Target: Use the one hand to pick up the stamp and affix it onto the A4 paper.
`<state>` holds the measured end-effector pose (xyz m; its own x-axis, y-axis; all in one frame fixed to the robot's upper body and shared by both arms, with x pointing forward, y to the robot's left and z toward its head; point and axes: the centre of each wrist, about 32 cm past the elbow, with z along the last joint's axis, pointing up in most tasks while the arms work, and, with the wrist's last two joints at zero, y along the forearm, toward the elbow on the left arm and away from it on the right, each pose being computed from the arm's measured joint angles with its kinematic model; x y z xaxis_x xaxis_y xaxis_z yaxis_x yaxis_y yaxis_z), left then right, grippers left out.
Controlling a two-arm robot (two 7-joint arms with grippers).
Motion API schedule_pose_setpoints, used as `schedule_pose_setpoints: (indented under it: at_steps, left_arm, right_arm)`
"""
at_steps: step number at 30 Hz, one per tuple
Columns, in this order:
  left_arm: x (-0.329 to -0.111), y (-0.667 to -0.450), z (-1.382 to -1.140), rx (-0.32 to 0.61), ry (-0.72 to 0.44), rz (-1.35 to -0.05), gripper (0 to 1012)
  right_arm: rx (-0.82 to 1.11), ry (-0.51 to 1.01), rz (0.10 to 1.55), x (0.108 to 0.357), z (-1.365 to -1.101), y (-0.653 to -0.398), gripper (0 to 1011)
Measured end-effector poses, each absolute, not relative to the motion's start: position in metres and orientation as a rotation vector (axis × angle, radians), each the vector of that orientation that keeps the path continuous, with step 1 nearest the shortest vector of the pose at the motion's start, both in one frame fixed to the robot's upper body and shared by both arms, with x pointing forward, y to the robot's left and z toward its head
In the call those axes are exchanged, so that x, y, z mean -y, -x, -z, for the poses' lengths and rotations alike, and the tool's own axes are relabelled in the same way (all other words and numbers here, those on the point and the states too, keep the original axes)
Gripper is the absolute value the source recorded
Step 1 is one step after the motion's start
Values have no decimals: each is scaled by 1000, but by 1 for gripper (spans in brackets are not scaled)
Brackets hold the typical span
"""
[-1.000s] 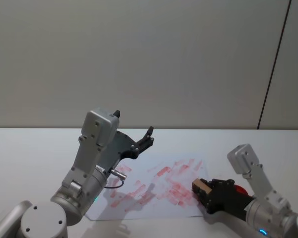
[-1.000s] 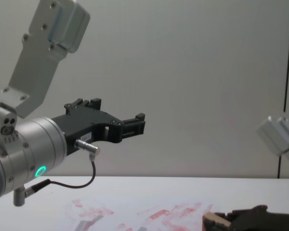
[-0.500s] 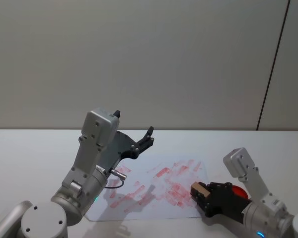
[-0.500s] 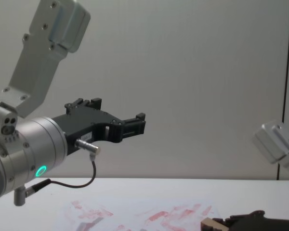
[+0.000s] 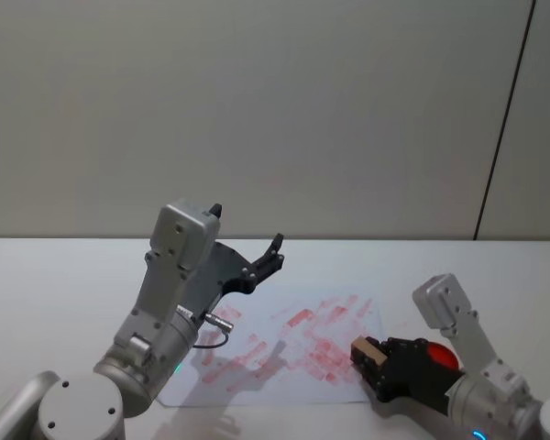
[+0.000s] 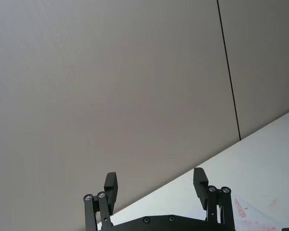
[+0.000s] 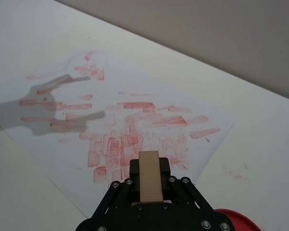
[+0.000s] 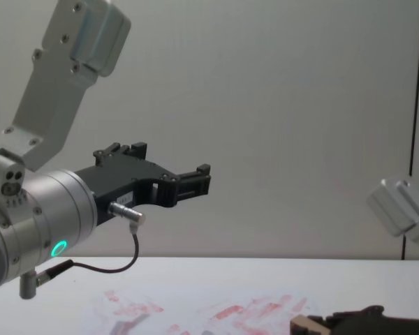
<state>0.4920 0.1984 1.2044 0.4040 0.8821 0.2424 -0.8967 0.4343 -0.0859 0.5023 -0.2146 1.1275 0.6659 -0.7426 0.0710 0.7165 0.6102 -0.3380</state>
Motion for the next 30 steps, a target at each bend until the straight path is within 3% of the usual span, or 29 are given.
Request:
schedule_pose_setpoints:
  at_steps: [15,30]
  left_arm:
    - [-198,-492,-1204,268,-61,-1124,1002]
    - [-198,-492,-1204,268,-61,-1124,1002]
  right_arm:
    - [-10,202,921,225,-1158,-498,218]
    - [-24,241,971,245,-1157,-486,218]
